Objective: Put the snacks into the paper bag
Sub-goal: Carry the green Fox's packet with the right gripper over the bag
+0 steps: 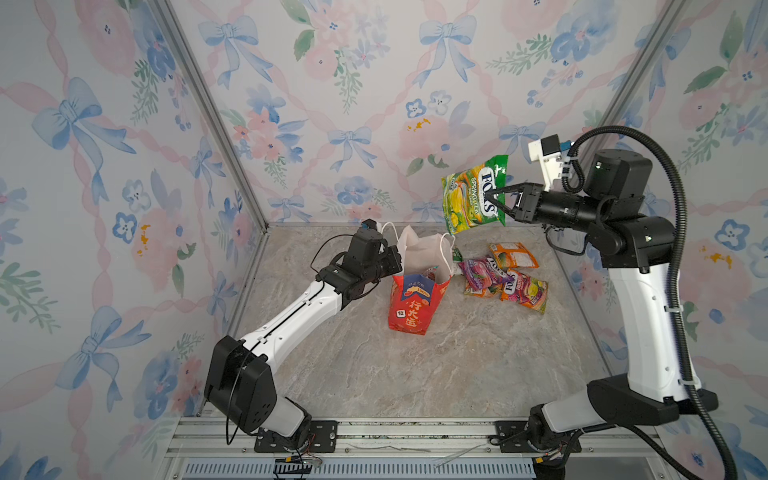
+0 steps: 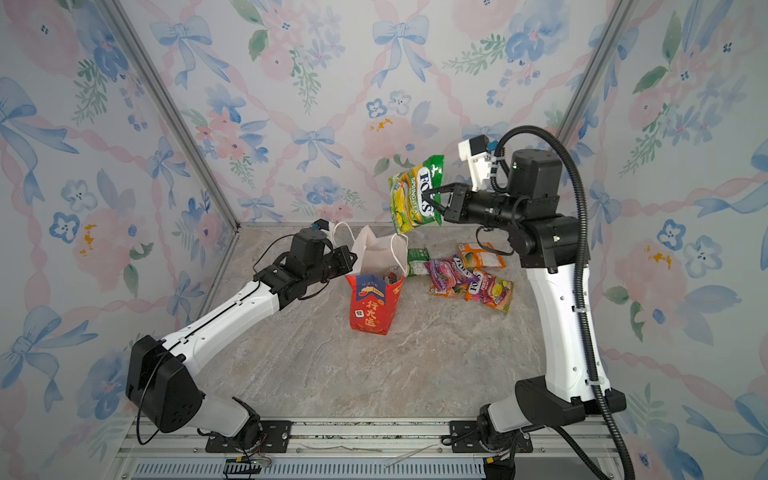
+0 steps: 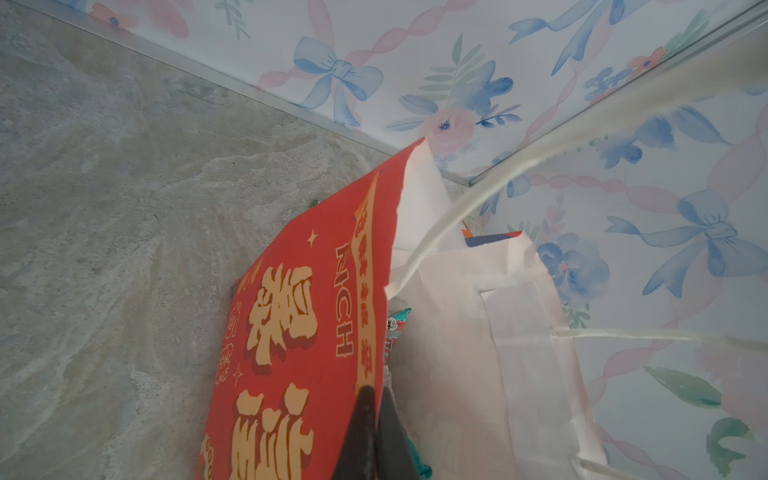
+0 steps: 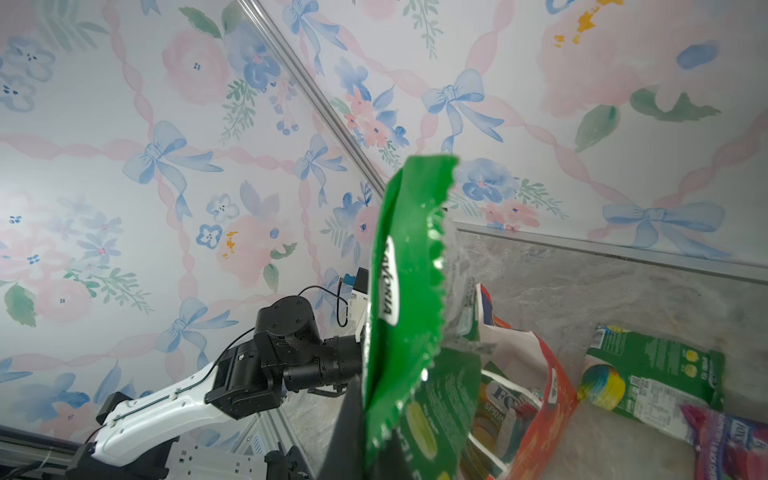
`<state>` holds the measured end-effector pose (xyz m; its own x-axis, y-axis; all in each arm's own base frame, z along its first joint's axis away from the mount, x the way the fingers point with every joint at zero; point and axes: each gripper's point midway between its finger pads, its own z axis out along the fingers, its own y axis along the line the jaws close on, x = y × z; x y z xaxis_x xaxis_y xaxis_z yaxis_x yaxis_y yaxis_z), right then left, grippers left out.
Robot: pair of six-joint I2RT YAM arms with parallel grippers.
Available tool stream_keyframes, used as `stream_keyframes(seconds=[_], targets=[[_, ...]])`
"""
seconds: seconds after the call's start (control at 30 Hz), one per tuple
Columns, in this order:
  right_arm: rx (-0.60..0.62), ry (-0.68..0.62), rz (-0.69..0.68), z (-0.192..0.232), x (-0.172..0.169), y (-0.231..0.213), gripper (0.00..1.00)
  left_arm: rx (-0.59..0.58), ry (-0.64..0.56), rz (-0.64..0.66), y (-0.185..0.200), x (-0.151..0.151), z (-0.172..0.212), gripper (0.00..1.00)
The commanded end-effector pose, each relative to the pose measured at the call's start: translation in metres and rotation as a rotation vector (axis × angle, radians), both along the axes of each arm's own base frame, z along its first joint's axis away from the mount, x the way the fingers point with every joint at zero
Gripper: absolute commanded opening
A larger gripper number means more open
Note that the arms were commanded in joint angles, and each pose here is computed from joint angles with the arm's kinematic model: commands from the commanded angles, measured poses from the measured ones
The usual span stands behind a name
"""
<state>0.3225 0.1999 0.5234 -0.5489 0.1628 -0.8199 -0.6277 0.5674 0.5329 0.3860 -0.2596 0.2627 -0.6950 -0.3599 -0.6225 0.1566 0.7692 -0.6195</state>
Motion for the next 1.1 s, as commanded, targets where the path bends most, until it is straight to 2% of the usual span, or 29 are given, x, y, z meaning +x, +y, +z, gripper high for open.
stream_keyframes(seconds=[0.0, 0.17, 0.37, 0.77, 1.07], targets=[[-0.074, -0.042, 0.008, -0.001, 0.006, 0.016, 0.0, 0.01, 0.016, -0.032, -0.009, 0.0, -0.007, 0.0], [-0.139, -0.028, 0.047, -0.02, 0.021, 0.049, 0.0, 0.014, 0.013, -0.03, -0.008, 0.001, -0.007, 0.0], [-0.245, -0.004, 0.044, -0.051, 0.033, 0.065, 0.0, 0.016, 0.012, -0.032, -0.008, 0.0, -0.007, 0.0], [-0.498, 0.066, 0.039, -0.108, 0.027, 0.056, 0.0, 0.018, 0.013, -0.024, -0.005, -0.002, -0.008, 0.0], [-0.604, 0.062, 0.093, -0.127, 0.013, 0.047, 0.0, 0.019, 0.016, -0.025, -0.005, -0.002, -0.01, 0.0]])
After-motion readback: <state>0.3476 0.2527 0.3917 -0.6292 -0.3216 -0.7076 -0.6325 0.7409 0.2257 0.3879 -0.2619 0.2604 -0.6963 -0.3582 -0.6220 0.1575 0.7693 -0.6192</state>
